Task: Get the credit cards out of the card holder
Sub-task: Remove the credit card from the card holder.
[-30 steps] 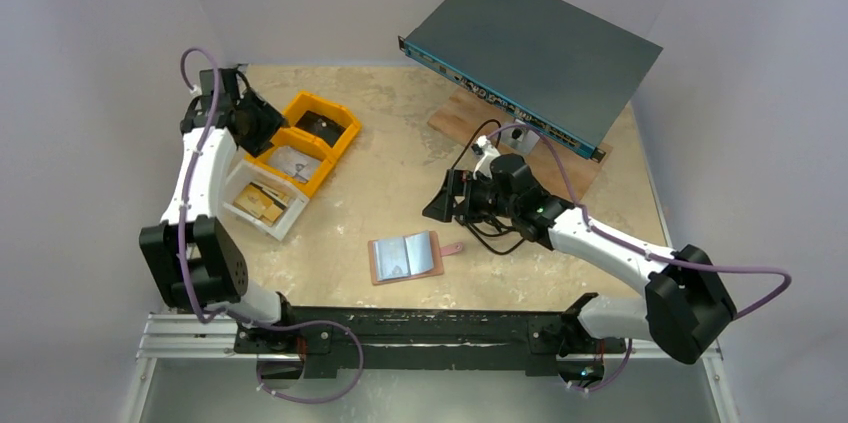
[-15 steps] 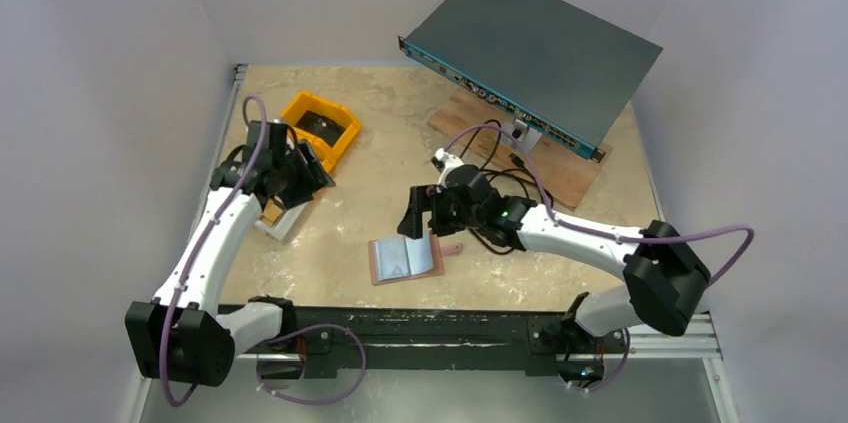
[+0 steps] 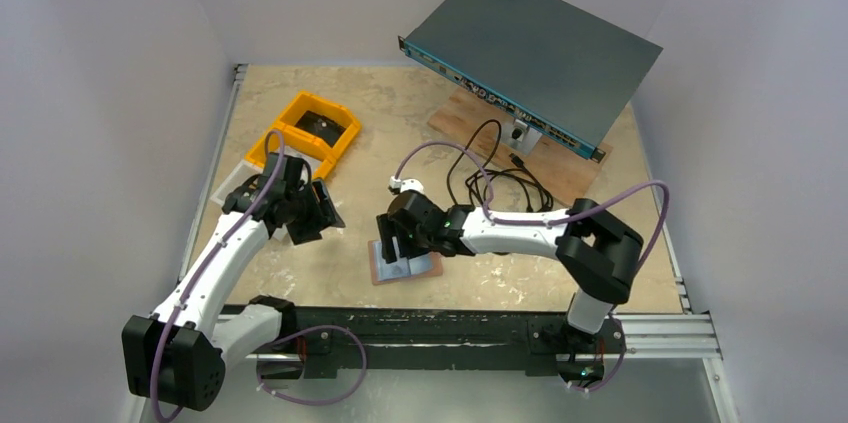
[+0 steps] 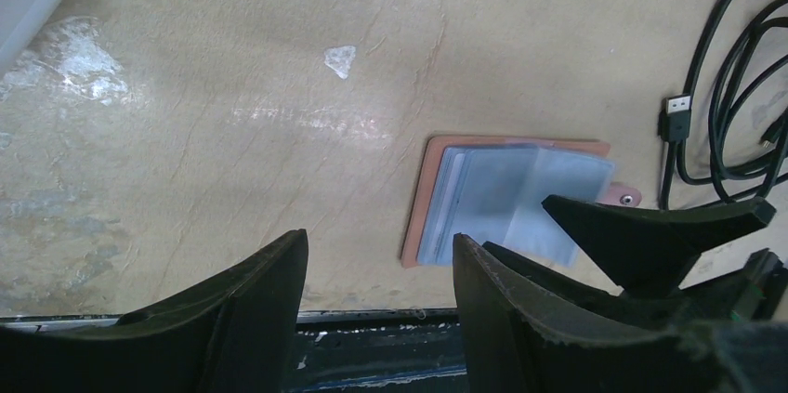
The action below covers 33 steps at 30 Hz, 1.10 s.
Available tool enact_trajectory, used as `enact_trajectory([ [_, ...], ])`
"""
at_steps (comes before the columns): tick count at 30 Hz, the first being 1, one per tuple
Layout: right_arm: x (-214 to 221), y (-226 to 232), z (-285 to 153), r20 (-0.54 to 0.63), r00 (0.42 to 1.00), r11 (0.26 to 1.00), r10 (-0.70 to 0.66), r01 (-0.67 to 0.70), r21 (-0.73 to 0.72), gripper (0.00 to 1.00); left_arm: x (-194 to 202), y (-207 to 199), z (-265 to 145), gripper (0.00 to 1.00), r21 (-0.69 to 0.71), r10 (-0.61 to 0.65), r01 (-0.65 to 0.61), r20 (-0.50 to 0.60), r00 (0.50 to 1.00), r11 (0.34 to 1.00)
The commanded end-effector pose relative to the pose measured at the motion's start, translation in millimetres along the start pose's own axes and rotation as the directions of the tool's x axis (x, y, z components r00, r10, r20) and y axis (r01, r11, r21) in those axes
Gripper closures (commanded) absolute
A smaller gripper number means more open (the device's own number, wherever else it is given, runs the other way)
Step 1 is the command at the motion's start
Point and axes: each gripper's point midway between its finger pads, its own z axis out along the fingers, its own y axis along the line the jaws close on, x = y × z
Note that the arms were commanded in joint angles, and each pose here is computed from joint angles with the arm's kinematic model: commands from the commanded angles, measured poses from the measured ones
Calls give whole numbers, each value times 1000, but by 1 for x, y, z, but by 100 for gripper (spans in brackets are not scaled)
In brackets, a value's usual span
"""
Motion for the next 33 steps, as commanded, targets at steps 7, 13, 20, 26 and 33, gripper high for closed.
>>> enact_trajectory([
  [7,1,0,17,9,999,979,-43,40,199,32,2,-4,-2,42,41,34,-34,-4,999,999],
  [13,12,-13,25,-23,999,966,-29,34,256,37,4,-5,2,43,57,41,-40,-15,999,998],
  [20,15,-2,20,-8,1000,985,-3,5,171,30,8,-6,8,44,71,39,-36,-36,999,997],
  [26,5,15,7,31,999,997,25,-27,78,27,7,-8,8,44,75,38,-35,-37,999,997],
  [33,9,8,11,19,1000,993,23,-25,118,34,8,-7,9,45,75,38,-35,-42,998,997],
])
